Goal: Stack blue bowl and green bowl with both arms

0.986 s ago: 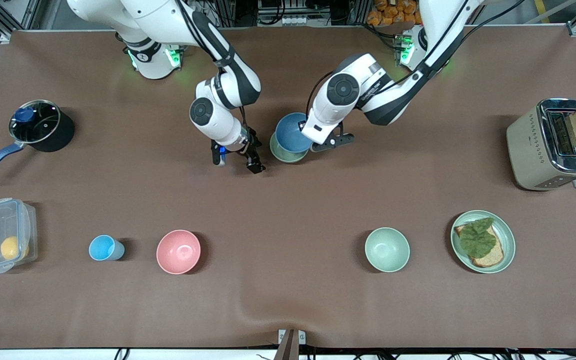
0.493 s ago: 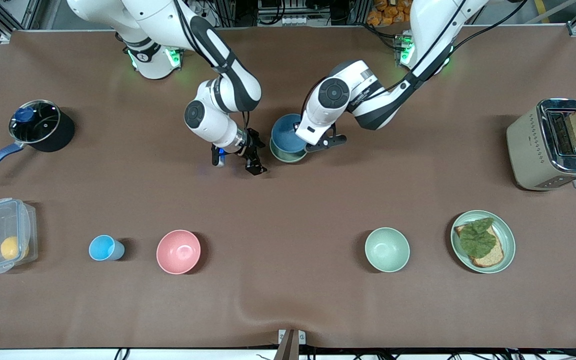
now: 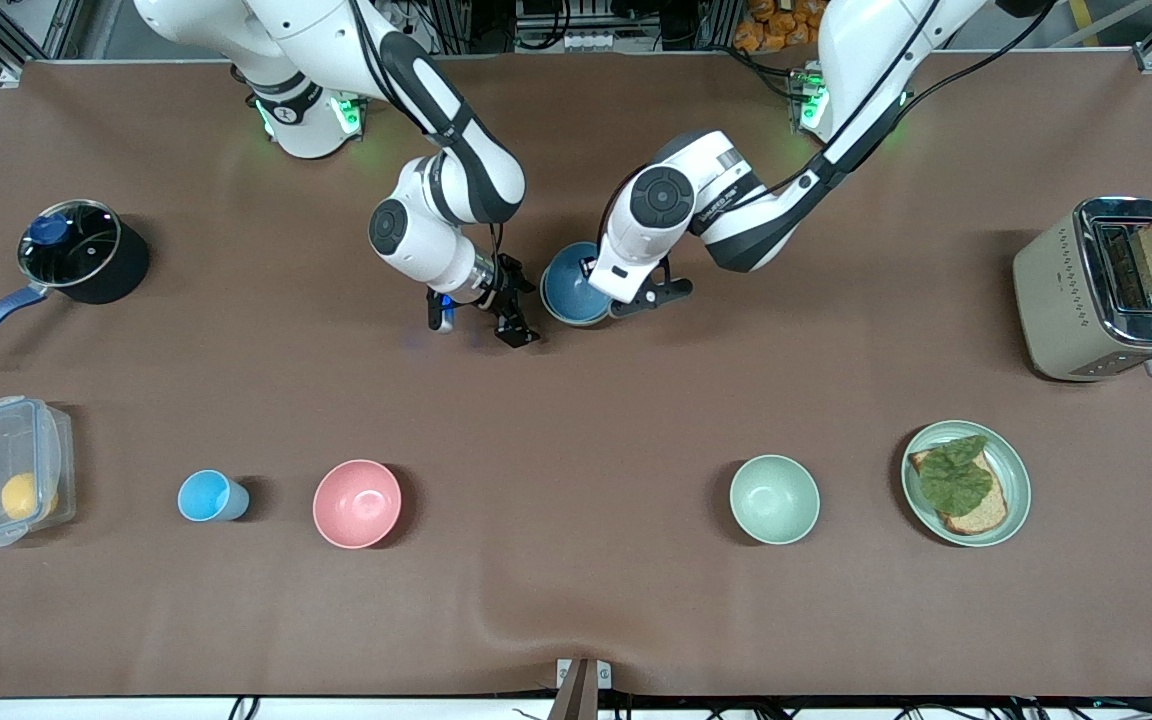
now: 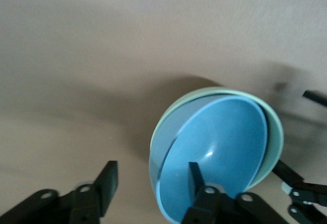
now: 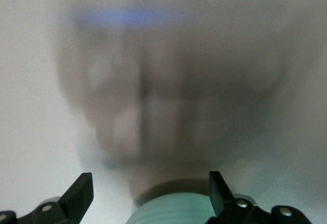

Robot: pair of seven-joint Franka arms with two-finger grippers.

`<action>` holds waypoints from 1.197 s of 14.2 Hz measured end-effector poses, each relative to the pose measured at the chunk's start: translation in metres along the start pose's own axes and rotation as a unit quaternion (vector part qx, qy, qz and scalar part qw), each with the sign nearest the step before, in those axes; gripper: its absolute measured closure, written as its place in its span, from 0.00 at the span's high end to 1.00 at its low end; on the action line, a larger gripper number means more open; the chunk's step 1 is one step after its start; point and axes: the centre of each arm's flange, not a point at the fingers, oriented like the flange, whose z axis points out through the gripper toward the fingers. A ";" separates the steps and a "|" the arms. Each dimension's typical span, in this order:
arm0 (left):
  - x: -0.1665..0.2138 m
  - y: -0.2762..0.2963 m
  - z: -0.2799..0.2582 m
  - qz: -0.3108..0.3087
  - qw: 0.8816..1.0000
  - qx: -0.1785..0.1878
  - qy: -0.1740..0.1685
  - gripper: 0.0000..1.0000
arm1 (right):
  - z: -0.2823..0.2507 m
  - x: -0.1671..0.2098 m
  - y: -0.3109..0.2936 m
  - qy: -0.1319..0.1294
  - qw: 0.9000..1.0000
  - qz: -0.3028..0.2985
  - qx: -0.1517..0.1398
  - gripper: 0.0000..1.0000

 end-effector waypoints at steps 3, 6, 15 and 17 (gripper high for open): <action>0.034 0.007 -0.059 -0.009 0.999 0.008 0.035 0.97 | -0.001 -0.002 0.000 -0.005 1.000 -0.019 -0.004 1.00; 0.068 0.000 -0.103 -0.003 0.996 0.024 0.086 1.00 | -0.006 -0.002 -0.004 -0.011 0.999 -0.031 -0.006 1.00; 0.196 -0.124 -0.240 0.073 0.990 0.041 0.114 1.00 | -0.039 0.062 -0.043 -0.020 0.994 -0.107 -0.011 1.00; 0.212 -0.148 -0.251 0.081 0.989 0.043 0.114 1.00 | -0.058 0.077 -0.054 -0.020 0.992 -0.119 -0.024 1.00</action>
